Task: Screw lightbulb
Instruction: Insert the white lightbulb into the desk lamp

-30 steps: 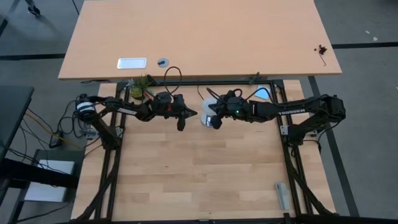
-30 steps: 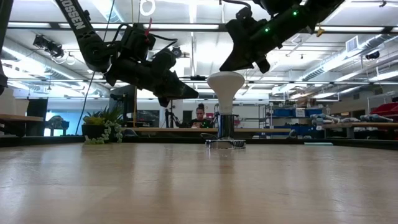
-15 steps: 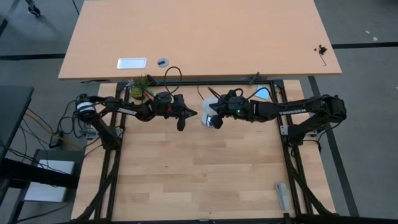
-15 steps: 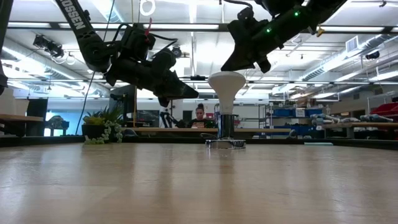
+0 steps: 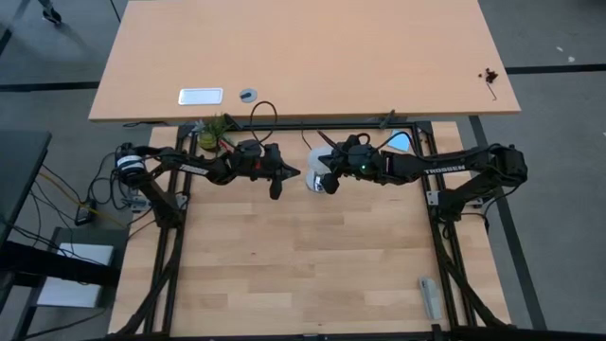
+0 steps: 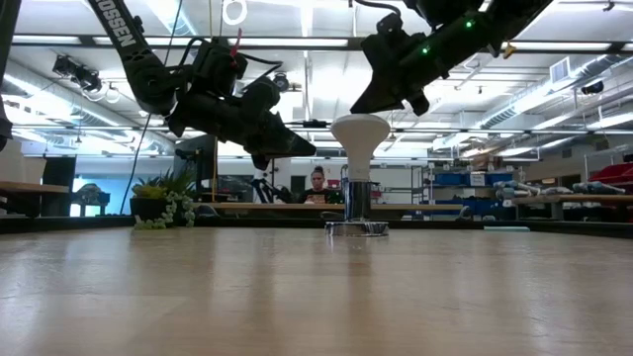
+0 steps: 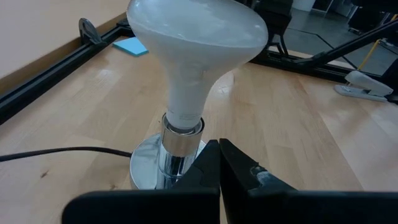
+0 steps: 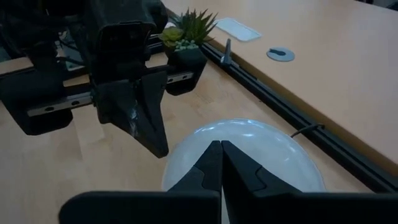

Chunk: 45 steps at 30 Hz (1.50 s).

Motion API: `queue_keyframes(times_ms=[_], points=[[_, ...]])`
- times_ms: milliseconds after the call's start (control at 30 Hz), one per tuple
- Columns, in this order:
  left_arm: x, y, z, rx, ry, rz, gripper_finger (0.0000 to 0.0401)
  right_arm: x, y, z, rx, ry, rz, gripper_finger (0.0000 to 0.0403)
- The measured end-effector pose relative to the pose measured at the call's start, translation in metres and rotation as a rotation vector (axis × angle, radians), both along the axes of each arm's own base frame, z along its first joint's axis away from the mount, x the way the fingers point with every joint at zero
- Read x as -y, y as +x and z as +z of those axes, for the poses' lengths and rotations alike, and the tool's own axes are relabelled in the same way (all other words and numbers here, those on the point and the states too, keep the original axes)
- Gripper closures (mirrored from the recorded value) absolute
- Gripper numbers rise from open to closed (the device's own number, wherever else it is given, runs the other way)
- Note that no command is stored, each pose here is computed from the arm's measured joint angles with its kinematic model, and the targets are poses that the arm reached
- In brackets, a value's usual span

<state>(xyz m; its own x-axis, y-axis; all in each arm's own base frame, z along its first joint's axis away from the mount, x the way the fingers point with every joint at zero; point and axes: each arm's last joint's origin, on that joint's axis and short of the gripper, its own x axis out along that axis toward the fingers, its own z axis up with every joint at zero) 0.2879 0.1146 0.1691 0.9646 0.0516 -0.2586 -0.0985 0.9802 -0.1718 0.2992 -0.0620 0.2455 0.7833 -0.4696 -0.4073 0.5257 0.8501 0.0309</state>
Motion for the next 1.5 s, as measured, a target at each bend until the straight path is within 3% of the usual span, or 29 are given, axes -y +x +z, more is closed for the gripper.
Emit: queue_keyframes(times_ms=[467, 700, 800, 967, 1167, 1500], points=[[0.0, 0.0, 0.0, 0.006, -0.008, -0.013, 0.04, 0.001, -0.001, 0.006, 0.02, -0.047, -0.001, 0.0391], [0.007, 0.004, 0.011, 0.112, -0.03, -0.065, 0.04, 0.019, -0.024, 0.025, 0.002, -0.103, -0.113, 0.0391], [0.009, 0.006, 0.013, 0.131, -0.038, -0.073, 0.04, 0.034, -0.035, 0.022, -0.056, -0.065, -0.167, 0.0391], [0.01, 0.007, 0.013, 0.131, -0.041, -0.059, 0.04, 0.05, -0.032, 0.009, -0.072, 0.022, -0.115, 0.0391], [0.008, 0.012, 0.021, 0.155, -0.027, -0.045, 0.04, 0.051, -0.022, -0.001, -0.065, 0.058, -0.04, 0.0391], [0.006, 0.013, 0.022, 0.144, -0.014, 0.015, 0.04, 0.05, -0.021, -0.002, -0.066, 0.076, -0.021, 0.0393]])
